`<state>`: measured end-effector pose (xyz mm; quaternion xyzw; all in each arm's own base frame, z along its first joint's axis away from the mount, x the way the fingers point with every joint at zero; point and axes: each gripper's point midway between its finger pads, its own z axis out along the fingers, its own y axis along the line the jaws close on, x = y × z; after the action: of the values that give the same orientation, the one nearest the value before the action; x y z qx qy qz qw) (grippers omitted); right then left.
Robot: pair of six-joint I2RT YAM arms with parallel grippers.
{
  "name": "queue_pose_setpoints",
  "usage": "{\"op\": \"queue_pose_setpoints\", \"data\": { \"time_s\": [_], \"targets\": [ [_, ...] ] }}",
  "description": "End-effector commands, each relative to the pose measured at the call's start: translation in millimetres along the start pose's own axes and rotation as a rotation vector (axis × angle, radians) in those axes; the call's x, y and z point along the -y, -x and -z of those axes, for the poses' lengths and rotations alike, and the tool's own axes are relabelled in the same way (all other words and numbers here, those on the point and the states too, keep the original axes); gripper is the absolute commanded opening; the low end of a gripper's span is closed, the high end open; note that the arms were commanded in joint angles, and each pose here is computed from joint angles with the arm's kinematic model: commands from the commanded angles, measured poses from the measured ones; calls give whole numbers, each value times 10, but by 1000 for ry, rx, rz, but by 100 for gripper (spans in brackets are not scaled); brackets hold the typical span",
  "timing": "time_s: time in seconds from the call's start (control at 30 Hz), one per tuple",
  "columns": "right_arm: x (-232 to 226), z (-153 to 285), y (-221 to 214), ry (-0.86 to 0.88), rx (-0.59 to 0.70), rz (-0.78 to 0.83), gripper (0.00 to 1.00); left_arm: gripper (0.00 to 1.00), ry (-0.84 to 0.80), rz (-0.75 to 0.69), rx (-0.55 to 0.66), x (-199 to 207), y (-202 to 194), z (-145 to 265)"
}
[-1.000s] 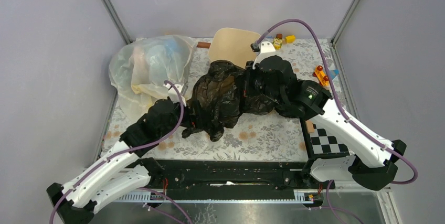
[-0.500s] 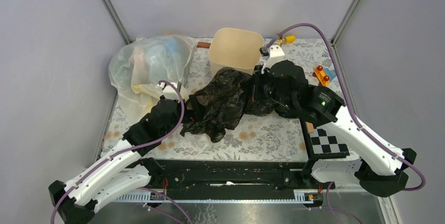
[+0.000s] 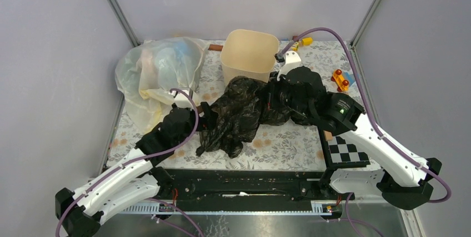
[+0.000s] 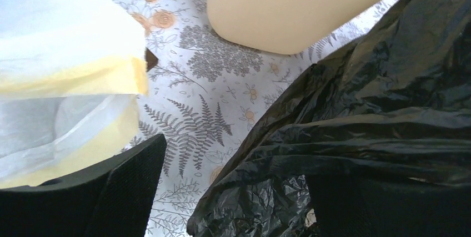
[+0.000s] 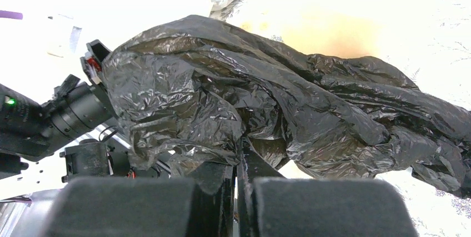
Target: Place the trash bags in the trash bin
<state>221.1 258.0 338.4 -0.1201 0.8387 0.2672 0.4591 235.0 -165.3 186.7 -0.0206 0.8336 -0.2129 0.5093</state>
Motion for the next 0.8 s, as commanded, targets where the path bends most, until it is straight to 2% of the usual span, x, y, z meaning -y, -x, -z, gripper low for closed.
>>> {"op": "queue_pose_setpoints", "data": {
  "time_s": [0.0,0.03,0.07,0.13,0.17,0.23,0.33,0.43,0.47,0.5,0.6,0.7,0.77],
  "targets": [
    [46,95,93,-7,45,2,0,79,-151,8,55,285,115,-30],
    [45,95,89,-5,44,2,0,68,-160,9,51,303,108,-32],
    [40,92,75,-1,39,1,0,52,-173,12,55,334,127,-25],
    [1,74,40,21,26,0,0,11,-227,13,64,429,153,3],
    [-27,53,4,36,9,3,0,0,-252,14,67,475,166,23],
    [-84,21,-66,67,-23,8,0,0,-246,27,83,483,243,50],
    [-87,3,-130,74,-46,18,2,0,-126,47,75,338,351,62],
    [-52,13,-194,72,-53,20,11,0,7,63,49,137,365,32],
    [-64,23,-231,88,-59,20,20,0,19,70,35,107,341,8],
    [-82,26,-285,108,-73,22,33,0,21,86,21,86,321,-24],
    [-78,68,-408,133,-99,20,80,0,23,114,-19,32,219,-128],
    [163,136,-423,27,-56,-14,99,0,54,134,-49,-88,131,-219],
    [422,198,-418,-90,-4,-45,100,0,65,153,-63,-162,98,-262]
  ]
}}
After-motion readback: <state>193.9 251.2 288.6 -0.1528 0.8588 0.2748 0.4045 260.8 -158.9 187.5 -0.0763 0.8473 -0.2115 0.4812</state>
